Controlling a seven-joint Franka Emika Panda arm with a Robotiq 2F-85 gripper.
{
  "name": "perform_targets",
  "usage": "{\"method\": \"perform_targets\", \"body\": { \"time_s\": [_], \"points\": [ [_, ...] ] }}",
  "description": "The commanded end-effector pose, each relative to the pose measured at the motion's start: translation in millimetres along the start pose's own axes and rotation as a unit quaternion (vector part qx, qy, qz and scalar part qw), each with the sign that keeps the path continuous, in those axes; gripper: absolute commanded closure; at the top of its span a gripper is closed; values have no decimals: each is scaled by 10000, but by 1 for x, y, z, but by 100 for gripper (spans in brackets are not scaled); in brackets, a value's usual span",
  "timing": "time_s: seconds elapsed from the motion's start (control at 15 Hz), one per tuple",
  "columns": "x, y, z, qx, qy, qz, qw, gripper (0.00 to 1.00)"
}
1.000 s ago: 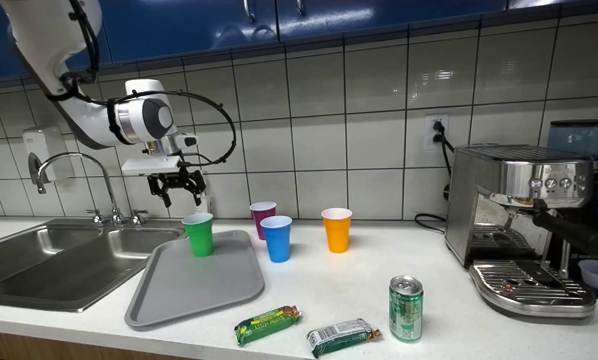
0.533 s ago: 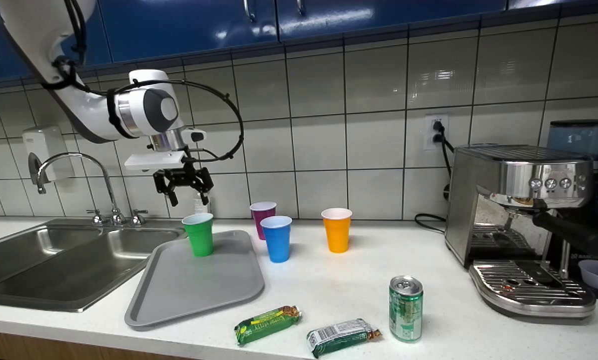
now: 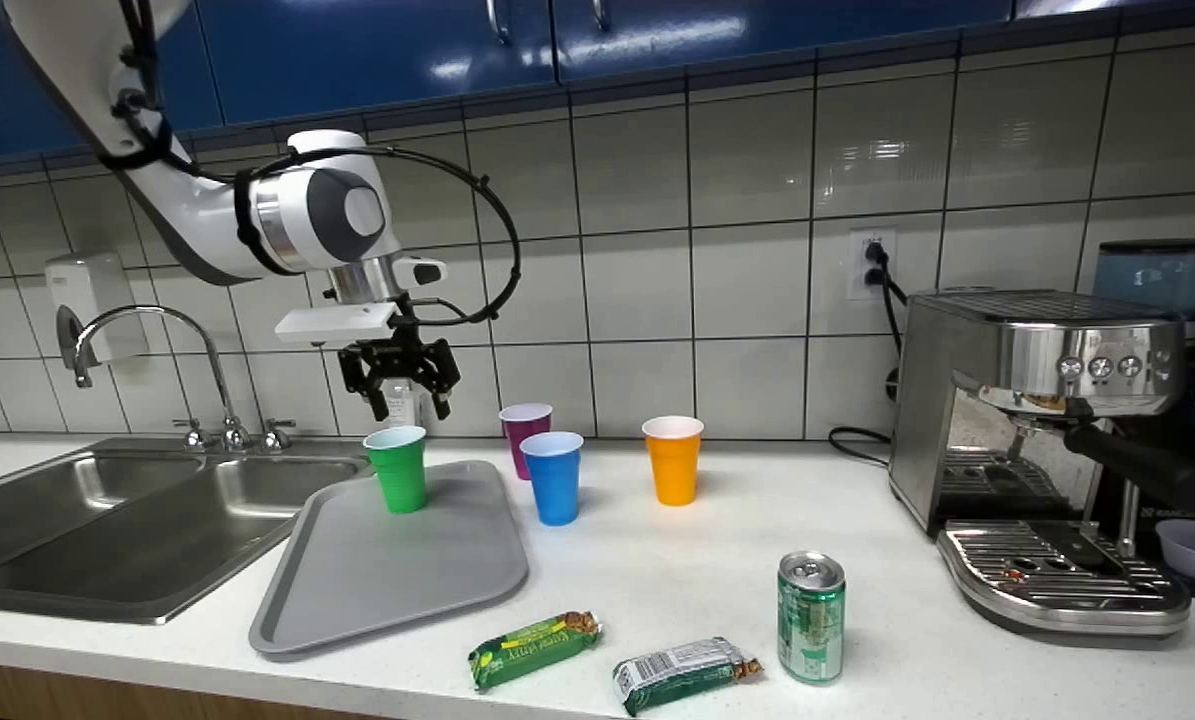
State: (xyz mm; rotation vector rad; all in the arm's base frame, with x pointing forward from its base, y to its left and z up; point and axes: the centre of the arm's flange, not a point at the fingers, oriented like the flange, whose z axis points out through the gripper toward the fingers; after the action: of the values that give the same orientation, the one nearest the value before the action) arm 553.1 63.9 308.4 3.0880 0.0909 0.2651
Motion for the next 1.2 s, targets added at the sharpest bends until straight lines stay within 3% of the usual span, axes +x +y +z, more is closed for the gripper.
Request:
{"method": "perform_targets", "body": {
  "time_s": [0.0, 0.6, 1.13],
  "points": [
    [-23, 28, -9, -123, 46, 337, 9993, 0],
    [-63, 82, -2, -503, 218, 1148, 9919, 0],
    [-99, 105, 14, -608, -1, 2258, 9723, 0]
  ]
}}
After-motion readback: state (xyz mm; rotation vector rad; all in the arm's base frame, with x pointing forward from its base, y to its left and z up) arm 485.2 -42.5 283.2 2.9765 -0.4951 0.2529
